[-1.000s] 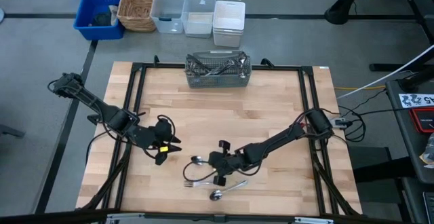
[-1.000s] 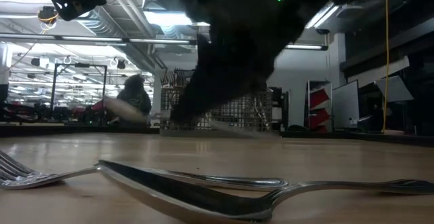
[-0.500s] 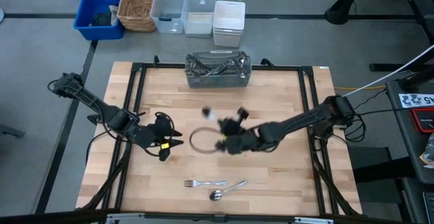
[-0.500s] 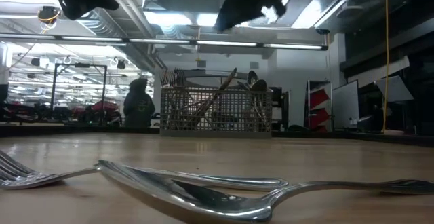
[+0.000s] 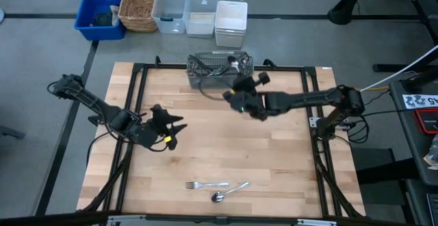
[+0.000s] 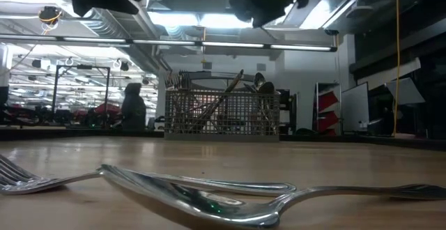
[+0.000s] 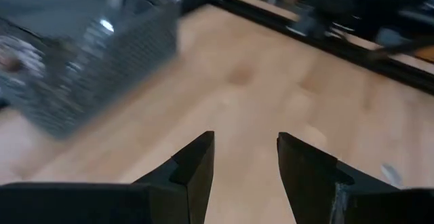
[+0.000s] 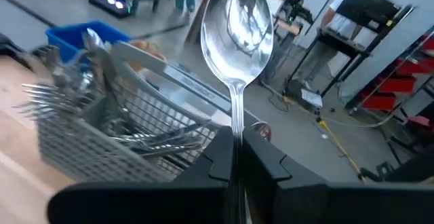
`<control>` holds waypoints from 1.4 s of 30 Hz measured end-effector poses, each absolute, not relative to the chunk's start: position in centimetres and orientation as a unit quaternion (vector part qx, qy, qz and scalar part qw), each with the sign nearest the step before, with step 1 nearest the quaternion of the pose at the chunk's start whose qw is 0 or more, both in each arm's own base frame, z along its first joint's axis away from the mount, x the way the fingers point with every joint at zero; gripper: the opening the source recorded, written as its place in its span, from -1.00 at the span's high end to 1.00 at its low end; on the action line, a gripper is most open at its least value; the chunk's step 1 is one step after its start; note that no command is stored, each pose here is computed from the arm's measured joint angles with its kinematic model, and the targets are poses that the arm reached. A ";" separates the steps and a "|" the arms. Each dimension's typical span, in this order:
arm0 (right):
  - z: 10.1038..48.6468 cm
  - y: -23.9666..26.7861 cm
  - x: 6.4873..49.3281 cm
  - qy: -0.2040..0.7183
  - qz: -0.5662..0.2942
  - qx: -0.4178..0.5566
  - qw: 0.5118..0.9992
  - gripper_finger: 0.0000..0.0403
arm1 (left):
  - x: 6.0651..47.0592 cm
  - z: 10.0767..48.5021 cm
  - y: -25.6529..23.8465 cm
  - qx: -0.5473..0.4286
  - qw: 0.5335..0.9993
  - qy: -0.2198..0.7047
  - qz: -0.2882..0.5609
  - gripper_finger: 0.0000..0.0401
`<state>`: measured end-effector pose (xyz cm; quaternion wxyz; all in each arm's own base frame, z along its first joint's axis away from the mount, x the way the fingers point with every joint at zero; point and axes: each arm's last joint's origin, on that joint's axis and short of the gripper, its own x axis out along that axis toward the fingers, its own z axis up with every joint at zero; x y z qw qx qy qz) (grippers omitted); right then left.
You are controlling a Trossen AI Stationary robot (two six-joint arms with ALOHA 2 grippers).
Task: Sort silverware
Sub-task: Put the silver spoon into the dishwasher utensil holder
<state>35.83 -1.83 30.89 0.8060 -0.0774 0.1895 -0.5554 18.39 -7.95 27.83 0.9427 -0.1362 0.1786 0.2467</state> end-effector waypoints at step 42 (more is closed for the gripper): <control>20.1 -16.6 26.3 -0.075 -0.460 -0.031 0.884 0.90 | 17.8 28.6 11.7 -0.097 0.838 0.203 0.497 0.26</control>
